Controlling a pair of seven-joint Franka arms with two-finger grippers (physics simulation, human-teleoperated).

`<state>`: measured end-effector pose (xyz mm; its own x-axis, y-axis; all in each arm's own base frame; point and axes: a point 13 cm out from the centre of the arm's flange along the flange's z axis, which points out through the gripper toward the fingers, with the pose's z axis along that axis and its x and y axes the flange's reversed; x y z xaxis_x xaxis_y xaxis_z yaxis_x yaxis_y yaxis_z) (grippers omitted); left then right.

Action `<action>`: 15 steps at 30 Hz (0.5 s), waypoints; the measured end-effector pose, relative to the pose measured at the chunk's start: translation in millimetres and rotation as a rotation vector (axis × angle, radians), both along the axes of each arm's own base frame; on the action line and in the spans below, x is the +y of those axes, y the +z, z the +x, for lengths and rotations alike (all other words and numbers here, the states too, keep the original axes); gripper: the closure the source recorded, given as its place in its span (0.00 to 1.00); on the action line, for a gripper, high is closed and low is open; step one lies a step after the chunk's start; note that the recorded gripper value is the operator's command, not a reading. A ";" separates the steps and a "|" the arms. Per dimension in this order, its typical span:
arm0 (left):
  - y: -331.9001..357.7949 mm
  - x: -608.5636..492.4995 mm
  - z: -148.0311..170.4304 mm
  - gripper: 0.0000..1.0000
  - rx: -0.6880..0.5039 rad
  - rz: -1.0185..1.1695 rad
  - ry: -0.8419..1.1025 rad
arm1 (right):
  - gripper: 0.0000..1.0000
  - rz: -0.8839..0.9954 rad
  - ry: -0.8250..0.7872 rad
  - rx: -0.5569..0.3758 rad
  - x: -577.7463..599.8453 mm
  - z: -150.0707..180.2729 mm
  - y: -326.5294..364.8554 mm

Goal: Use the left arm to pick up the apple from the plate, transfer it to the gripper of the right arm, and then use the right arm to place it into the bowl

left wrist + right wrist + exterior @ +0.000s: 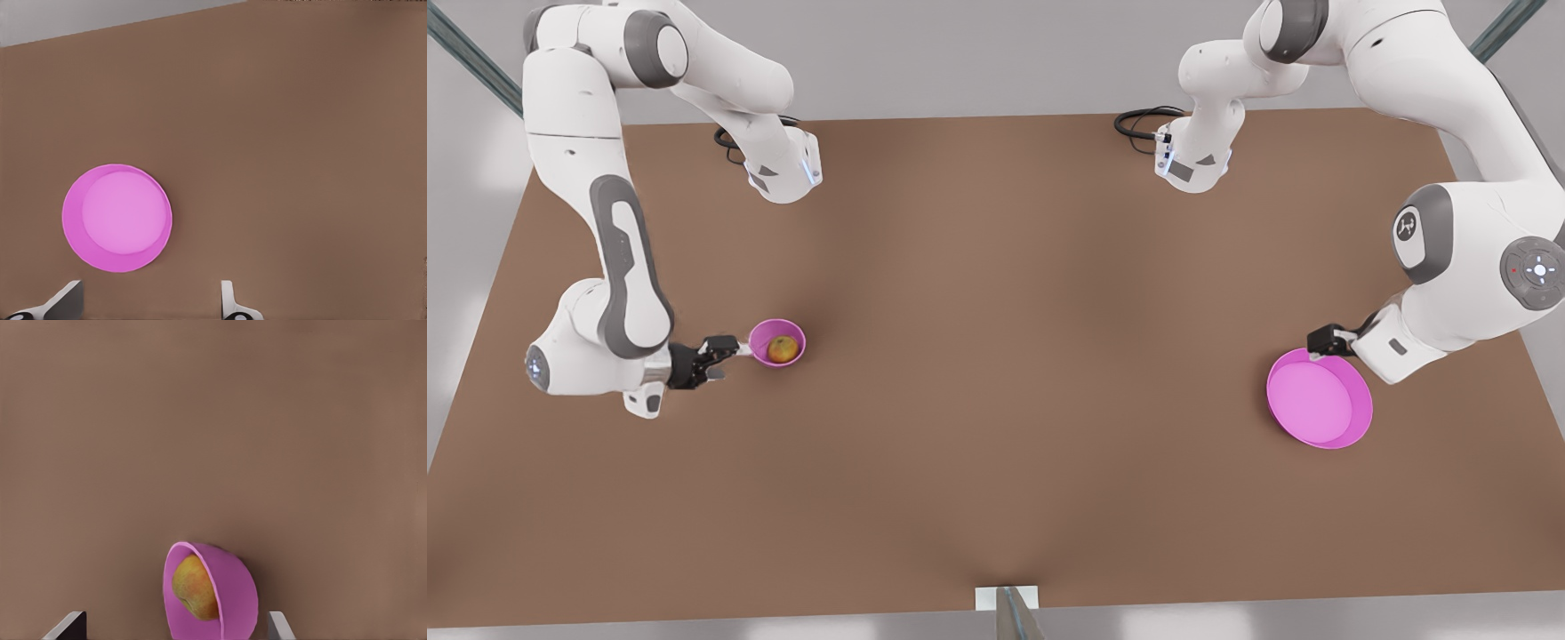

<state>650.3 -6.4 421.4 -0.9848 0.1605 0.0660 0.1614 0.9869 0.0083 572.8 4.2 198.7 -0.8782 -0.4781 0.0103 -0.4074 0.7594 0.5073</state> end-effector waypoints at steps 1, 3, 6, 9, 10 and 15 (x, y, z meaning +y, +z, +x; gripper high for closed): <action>0.0 -0.3 0.0 0.00 0.000 0.001 0.019 | 0.00 -0.037 0.031 -0.068 0.2 27.9 34.2; 0.0 -0.7 0.0 0.00 -0.001 0.003 0.053 | 0.00 -0.152 0.120 -0.214 19.8 78.4 114.9; 0.2 -2.7 0.0 0.00 -0.002 0.005 0.096 | 0.00 -0.320 0.192 -0.389 71.9 96.6 243.4; 0.7 -11.1 0.1 0.00 -0.004 0.006 0.119 | 0.00 -0.418 0.122 -0.361 59.1 40.3 289.9; 0.8 -13.7 0.4 0.00 -0.006 0.005 0.123 | 0.00 -0.439 0.091 -0.340 51.6 29.2 291.9; 2.0 -31.0 2.4 0.00 -0.018 -0.001 0.130 | 0.00 -0.489 -0.041 -0.248 32.9 20.0 277.7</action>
